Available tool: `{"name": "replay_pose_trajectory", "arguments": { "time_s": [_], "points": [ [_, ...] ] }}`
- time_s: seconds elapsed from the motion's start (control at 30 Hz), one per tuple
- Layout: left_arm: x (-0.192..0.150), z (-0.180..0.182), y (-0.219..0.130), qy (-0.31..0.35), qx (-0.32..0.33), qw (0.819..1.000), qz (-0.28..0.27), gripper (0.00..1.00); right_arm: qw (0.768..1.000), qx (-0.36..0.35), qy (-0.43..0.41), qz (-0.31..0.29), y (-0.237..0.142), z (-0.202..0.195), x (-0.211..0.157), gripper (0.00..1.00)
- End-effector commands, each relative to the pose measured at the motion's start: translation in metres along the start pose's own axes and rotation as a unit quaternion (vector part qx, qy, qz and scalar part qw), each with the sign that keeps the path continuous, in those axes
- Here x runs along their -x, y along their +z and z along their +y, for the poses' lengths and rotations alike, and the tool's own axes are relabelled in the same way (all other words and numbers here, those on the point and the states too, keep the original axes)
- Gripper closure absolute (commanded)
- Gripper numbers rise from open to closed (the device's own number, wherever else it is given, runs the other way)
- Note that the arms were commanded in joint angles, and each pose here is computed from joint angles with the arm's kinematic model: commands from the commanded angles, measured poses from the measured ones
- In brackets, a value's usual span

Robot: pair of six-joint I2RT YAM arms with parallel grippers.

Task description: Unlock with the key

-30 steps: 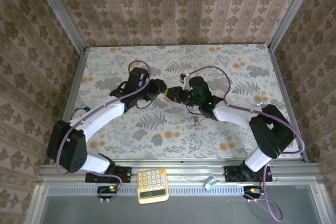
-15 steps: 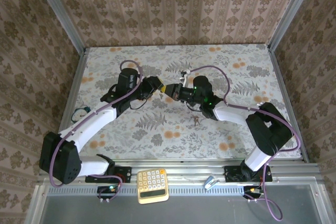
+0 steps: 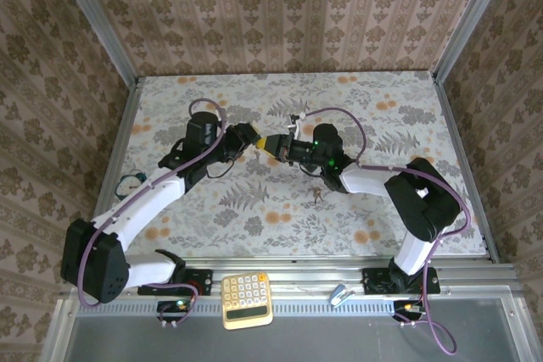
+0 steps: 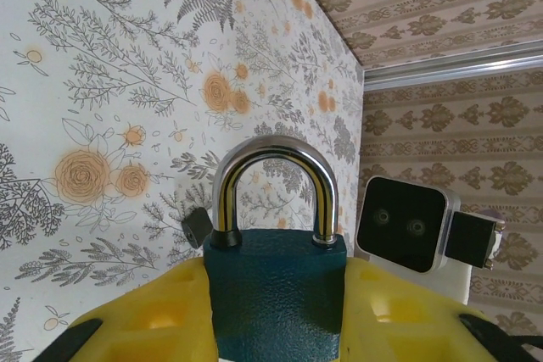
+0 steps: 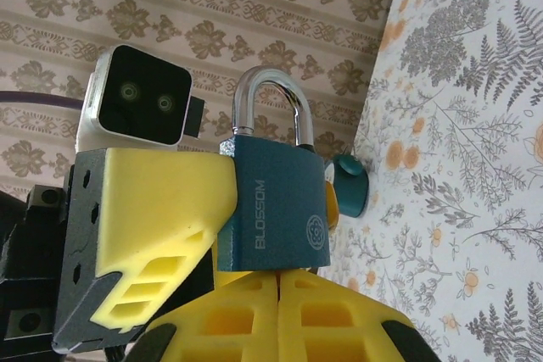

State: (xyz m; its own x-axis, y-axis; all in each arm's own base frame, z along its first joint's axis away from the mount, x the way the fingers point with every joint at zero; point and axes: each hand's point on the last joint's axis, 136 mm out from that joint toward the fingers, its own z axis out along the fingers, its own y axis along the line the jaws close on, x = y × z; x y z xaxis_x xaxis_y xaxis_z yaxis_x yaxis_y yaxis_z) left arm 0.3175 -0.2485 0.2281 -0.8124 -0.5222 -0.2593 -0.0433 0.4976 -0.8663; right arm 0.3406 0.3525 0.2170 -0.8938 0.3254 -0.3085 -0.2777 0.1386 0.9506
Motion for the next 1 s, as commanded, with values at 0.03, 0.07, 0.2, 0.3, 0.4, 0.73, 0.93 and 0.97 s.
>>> {"name": "replay_pose_trajectory", "arguments": {
  "time_s": [0.03,0.07,0.2,0.3,0.4,0.73,0.93,0.97],
  "points": [
    [-0.022,-0.033,-0.008,0.016,-0.050,0.997,0.055,0.91,0.997,-0.042,-0.055,0.045,0.011,0.010,-0.020,1.00],
    [-0.023,-0.030,-0.007,0.013,-0.039,0.997,0.058,0.91,0.990,-0.089,-0.094,0.054,0.010,0.001,-0.024,1.00],
    [-0.025,-0.013,-0.006,0.001,0.012,0.998,0.065,0.91,0.963,-0.200,-0.162,0.078,0.003,-0.022,-0.034,0.91],
    [-0.023,0.001,-0.006,-0.008,0.045,0.997,0.059,0.91,0.960,-0.217,-0.160,0.076,-0.002,-0.032,-0.034,0.82],
    [-0.020,0.011,-0.008,-0.016,0.073,0.996,0.052,0.90,0.960,-0.220,-0.153,0.079,-0.008,-0.040,-0.041,0.73],
    [-0.023,0.022,-0.007,-0.020,0.115,0.992,0.057,0.88,0.966,-0.201,-0.149,0.055,-0.035,-0.046,-0.057,0.60],
    [-0.026,0.024,-0.005,-0.018,0.122,0.991,0.060,0.88,0.973,-0.166,-0.159,0.036,-0.035,-0.024,-0.053,0.64],
    [-0.026,0.024,-0.005,-0.018,0.122,0.991,0.061,0.88,0.973,-0.164,-0.162,0.029,-0.035,-0.021,-0.050,0.62]
  ]
}}
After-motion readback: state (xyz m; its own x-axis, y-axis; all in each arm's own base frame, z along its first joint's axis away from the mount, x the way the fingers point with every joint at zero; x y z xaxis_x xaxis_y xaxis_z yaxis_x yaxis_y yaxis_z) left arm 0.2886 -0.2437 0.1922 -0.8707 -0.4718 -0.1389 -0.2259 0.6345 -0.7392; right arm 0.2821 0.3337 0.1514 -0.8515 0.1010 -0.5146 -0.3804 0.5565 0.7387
